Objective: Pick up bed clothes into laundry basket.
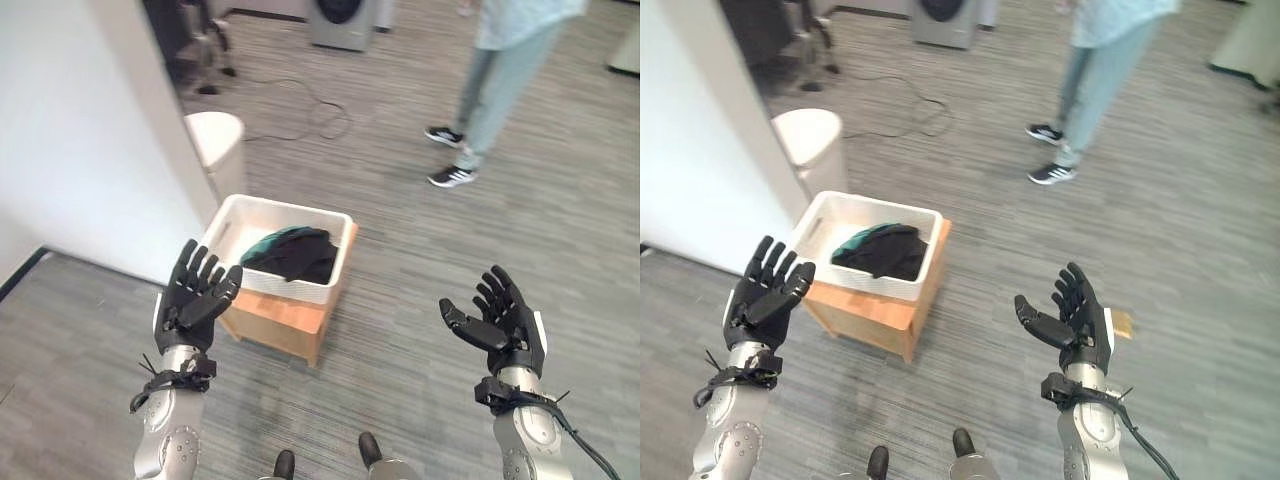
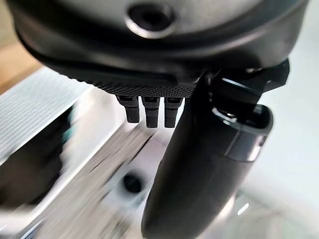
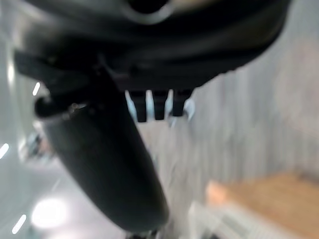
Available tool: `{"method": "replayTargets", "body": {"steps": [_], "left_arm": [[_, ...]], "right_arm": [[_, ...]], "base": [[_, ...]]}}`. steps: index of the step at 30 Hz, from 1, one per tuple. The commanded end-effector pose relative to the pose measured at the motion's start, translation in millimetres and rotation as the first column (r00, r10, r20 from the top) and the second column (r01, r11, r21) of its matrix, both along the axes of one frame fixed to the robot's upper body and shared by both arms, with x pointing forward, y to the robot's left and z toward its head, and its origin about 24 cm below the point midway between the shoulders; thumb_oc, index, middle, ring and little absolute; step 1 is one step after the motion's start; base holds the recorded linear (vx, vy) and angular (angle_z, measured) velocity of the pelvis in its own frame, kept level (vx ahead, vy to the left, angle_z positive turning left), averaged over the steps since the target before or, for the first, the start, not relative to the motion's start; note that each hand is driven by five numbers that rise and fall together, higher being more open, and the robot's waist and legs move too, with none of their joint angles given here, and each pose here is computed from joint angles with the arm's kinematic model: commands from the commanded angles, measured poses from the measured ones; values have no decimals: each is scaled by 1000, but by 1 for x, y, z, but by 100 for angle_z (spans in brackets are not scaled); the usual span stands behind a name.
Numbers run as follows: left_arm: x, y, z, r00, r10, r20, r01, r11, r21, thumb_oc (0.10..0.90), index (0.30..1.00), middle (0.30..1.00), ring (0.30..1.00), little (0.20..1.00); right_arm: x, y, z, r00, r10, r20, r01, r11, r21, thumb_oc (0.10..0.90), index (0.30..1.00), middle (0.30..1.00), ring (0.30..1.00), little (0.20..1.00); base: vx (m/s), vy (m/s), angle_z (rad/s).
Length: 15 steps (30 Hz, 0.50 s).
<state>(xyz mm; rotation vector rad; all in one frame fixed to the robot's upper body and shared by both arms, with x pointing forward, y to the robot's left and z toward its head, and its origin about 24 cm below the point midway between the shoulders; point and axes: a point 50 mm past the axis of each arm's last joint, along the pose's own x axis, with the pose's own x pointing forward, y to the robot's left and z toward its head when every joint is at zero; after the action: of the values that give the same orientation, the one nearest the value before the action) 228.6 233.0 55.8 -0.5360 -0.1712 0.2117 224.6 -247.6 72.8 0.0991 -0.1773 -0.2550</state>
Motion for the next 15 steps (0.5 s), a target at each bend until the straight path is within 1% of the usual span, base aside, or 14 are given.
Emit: {"method": "replayTargets", "body": {"steps": [1,2,3,4,5,6,8,9,11,13,15], "left_arm": [[-6,29,49,971,55,233,-87,988,126,800,900,900,900,900],[-8,28,43,975,66,214,-89,991,99,800,900,900,900,900],[-8,28,43,974,66,215,-89,991,97,800,900,900,900,900],[-15,31,30,979,101,177,-111,993,48,800,900,900,900,900],[-24,32,20,981,127,145,-128,992,0,800,900,900,900,900],[-33,35,9,986,143,90,-143,990,-5,800,900,900,900,900],[-44,44,-1,983,180,23,-181,983,40,800,900,900,900,900],[-44,48,2,981,191,29,-192,980,59,800,900,900,900,900],[-41,52,9,979,197,53,-201,977,74,800,900,900,900,900],[-40,47,17,981,176,85,-183,980,83,800,900,900,900,900],[-40,41,16,981,164,103,-169,985,43,800,900,900,900,900]], "right_arm": [[7,13,66,919,125,374,-128,992,-17,800,900,900,900,900],[8,16,67,913,153,379,-159,987,-13,800,900,900,900,900],[8,15,67,912,153,380,-159,987,-14,800,900,900,900,900],[17,25,78,897,223,381,-197,975,-105,800,900,900,900,900],[17,27,84,883,257,393,-233,966,-109,800,900,900,900,900],[15,28,87,873,273,404,-254,962,-101,800,900,900,900,900],[14,34,87,854,303,423,-305,950,-66,800,900,900,900,900],[13,34,83,863,295,410,-298,953,-58,800,900,900,900,900],[12,34,76,879,275,389,-285,958,-35,800,900,900,900,900],[10,29,63,910,254,328,-265,964,-13,800,900,900,900,900],[9,25,56,923,246,296,-254,967,-12,800,900,900,900,900]], "base": [[-366,-396,126],[-276,-276,132],[-394,-351,191],[-466,-268,187],[-631,-290,160],[-544,-168,98],[-408,-215,61],[-359,-192,117],[-343,-113,179],[-306,-161,136],[-217,-94,185]]}}
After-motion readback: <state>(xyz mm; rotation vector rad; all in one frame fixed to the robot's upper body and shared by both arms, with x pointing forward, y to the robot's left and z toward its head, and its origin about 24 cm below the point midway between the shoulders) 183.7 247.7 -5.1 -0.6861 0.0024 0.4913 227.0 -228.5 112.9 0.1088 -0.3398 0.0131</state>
